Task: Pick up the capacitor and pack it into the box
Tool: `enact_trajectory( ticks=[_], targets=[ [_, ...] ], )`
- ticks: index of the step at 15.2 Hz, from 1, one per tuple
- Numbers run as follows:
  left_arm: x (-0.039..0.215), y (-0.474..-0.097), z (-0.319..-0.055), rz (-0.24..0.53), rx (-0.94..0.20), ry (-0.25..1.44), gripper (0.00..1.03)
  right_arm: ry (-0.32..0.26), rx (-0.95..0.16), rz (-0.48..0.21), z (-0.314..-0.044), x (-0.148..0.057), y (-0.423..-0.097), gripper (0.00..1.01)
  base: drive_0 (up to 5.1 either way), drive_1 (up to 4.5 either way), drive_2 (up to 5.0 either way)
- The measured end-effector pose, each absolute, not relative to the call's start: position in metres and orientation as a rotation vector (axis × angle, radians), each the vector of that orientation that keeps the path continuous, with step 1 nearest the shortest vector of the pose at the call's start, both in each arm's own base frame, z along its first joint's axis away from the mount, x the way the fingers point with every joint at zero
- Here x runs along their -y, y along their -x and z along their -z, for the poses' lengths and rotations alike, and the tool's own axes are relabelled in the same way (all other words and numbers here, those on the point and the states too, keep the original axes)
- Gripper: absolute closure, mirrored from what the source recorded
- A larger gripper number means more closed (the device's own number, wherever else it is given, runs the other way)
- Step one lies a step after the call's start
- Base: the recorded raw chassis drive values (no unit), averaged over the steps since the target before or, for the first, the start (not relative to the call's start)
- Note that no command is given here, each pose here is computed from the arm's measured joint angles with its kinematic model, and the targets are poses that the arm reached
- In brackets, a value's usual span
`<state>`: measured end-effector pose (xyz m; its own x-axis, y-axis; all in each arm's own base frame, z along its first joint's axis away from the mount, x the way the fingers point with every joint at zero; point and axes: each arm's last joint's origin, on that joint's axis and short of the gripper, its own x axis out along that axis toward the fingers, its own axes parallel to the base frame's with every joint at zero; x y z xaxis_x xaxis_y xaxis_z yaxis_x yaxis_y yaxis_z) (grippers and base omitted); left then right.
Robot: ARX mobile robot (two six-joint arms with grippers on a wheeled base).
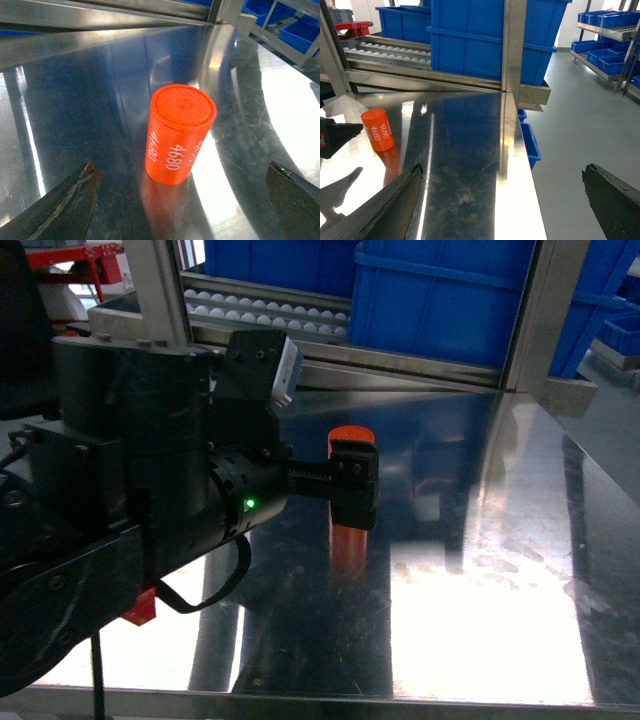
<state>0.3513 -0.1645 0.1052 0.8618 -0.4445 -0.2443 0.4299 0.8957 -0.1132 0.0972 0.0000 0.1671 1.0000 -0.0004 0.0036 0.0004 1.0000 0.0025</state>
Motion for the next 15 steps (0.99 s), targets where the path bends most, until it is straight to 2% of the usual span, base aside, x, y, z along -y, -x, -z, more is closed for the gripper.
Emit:
enact_trajectory(
  ticks=[5,8,10,12,13,15],
  targets=[
    [0.187,-0.407,-0.080,0.450,-0.345,0.074,0.05,-0.002,0.003,0.000,-0.167,0.000,-0.097,0.03,0.0,0.00,0.0],
    [0.191,-0.413,-0.072,0.449,-0.365,0.079,0.07,-0.002,0.003,0.000,-0.167,0.000,-0.097,0.03,0.0,0.00,0.0],
    [0.198,-0.419,-0.071,0.457,-0.357,0.082,0.34,-0.002,0.003,0.000,-0.167,0.000,-0.097,0.03,0.0,0.00,0.0],
    [0.201,-0.419,-0.073,0.464,-0.351,0.081,0.49,-0.002,0.003,0.000,-0.167,0.000,-0.097,0.03,0.0,0.00,0.0],
    [0.204,-0.418,-0.073,0.471,-0.348,0.077,0.55,-0.003,0.003,0.000,-0.167,0.000,-0.097,0.03,0.0,0.00,0.0],
    [0.206,-0.417,-0.073,0.476,-0.342,0.063,0.57,-0.002,0.003,0.000,-0.167,0.000,-0.097,0.03,0.0,0.00,0.0]
  ],
)
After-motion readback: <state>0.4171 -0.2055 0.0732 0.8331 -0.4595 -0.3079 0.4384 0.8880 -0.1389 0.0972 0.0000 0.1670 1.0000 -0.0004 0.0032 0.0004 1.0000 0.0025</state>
